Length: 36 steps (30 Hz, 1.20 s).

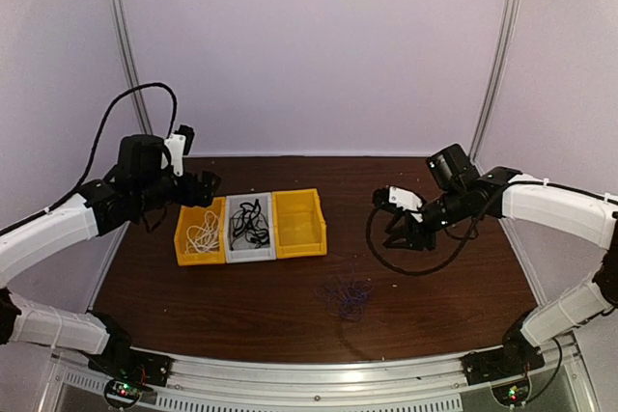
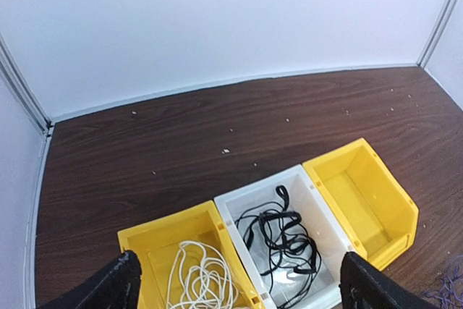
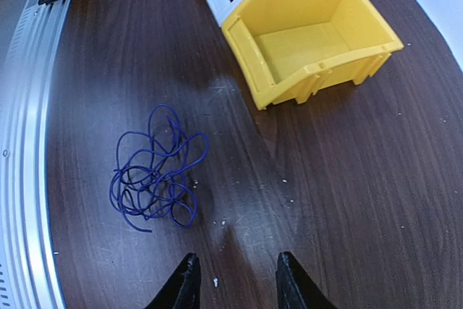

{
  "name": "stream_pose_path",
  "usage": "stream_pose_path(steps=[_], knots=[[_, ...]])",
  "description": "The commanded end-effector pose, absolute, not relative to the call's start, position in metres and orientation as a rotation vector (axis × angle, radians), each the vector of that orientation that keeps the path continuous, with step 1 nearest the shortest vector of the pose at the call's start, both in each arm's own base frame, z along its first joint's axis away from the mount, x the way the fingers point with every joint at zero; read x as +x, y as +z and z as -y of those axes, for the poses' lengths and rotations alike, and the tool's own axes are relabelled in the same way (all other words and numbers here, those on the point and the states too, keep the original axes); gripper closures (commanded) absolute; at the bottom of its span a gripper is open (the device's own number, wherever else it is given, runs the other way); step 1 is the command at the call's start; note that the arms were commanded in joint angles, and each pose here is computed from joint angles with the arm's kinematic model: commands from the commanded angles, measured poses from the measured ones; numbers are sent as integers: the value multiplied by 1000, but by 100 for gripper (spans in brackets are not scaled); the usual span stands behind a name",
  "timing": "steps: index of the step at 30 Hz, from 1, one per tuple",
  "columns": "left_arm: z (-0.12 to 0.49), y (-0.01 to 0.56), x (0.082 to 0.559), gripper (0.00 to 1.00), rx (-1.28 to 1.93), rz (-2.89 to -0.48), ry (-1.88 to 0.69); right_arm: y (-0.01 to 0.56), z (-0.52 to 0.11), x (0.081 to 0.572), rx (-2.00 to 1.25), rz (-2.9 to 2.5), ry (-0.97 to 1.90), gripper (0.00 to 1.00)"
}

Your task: Untangle the cables

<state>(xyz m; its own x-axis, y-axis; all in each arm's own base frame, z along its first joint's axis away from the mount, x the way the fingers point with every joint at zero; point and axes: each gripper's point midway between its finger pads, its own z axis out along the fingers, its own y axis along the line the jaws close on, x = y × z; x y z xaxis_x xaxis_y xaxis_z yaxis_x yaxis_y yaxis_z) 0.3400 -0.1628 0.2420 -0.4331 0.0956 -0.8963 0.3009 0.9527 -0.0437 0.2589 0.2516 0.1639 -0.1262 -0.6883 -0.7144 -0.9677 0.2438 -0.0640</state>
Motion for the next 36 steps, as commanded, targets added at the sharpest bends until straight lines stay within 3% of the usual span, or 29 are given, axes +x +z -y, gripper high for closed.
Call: stream_pose_path(steps=[1, 5, 7, 9, 22, 26, 31, 36], knots=[[168, 294, 366, 2, 253, -1856, -264, 158, -270, 248, -1607, -1879, 625, 63], [178, 293, 385, 2, 342, -1891, -198, 152, -288, 248, -1632, -1890, 715, 61], [180, 287, 391, 8, 359, -1904, -177, 148, -298, 248, -1638, -1904, 755, 59], [183, 280, 389, 13, 386, -1892, -206, 143, -308, 247, -1653, -1927, 788, 58], [187, 279, 370, 22, 430, -1820, -357, 93, -337, 237, -1681, -2154, 1081, 54], [189, 280, 369, 24, 443, -1817, -366, 88, -339, 233, -1694, -2176, 1109, 67], [199, 278, 364, 26, 508, -1805, -414, 104, -340, 223, -1718, -2128, 1184, 99], [247, 279, 330, 27, 778, -1693, -706, 146, -340, 214, -1740, -2007, 1214, 100]])
